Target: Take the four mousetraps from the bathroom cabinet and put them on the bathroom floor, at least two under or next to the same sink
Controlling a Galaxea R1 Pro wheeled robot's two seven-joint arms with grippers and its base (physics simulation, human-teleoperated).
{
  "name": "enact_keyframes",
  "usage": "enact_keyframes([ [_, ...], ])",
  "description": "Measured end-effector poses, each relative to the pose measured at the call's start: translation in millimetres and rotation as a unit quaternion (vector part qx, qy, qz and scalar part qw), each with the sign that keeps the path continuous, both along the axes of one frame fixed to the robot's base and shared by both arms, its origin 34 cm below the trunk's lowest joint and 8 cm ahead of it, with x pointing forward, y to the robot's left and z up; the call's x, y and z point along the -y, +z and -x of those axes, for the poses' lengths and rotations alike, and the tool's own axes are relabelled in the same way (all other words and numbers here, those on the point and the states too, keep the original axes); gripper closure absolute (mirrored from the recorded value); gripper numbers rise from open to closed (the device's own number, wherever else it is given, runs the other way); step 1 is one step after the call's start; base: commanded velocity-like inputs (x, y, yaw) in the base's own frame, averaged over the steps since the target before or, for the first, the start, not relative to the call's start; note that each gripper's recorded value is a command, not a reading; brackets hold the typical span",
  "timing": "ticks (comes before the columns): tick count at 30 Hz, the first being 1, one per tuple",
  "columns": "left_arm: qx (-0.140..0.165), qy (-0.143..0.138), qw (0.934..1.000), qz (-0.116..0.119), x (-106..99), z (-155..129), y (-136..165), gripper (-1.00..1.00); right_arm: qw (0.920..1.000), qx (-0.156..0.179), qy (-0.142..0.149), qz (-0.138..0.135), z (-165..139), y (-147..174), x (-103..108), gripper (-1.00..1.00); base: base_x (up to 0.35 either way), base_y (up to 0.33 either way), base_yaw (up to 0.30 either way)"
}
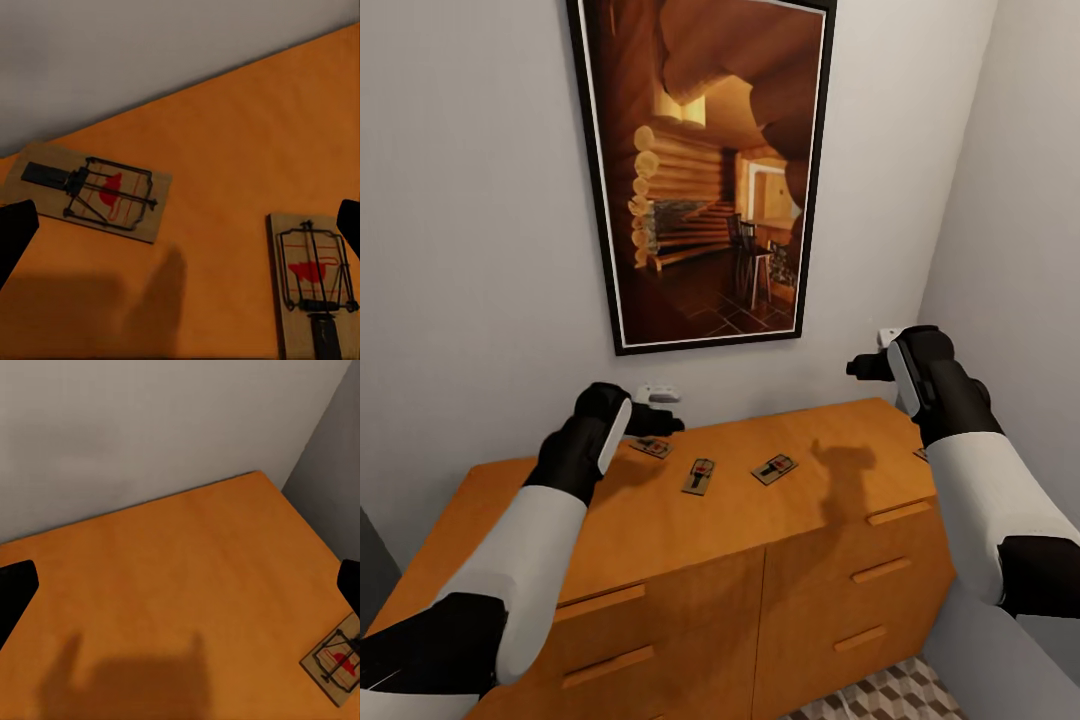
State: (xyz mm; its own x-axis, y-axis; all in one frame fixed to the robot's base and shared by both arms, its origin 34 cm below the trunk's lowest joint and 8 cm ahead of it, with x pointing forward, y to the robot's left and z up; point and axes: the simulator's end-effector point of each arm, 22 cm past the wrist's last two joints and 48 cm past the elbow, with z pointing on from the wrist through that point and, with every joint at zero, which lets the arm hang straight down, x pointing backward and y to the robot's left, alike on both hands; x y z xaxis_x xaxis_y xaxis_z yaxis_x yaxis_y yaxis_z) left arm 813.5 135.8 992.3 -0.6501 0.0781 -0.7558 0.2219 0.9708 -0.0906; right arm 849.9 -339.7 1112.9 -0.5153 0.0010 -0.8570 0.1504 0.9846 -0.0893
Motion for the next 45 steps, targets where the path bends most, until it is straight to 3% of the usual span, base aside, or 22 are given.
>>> enact_keyframes([
  [15,-0.010,-0.004,0.9999,-0.005,3,2,-9,-1.00,1.0000,0.000,-0.001,0.000,0,0,1,-1.00,0.000,0.000,-0.062],
  [45,-0.005,-0.007,1.0000,-0.002,6,5,-1,-1.00,0.9999,0.006,-0.012,0.004,6,10,16,-1.00,0.000,0.000,-0.250],
])
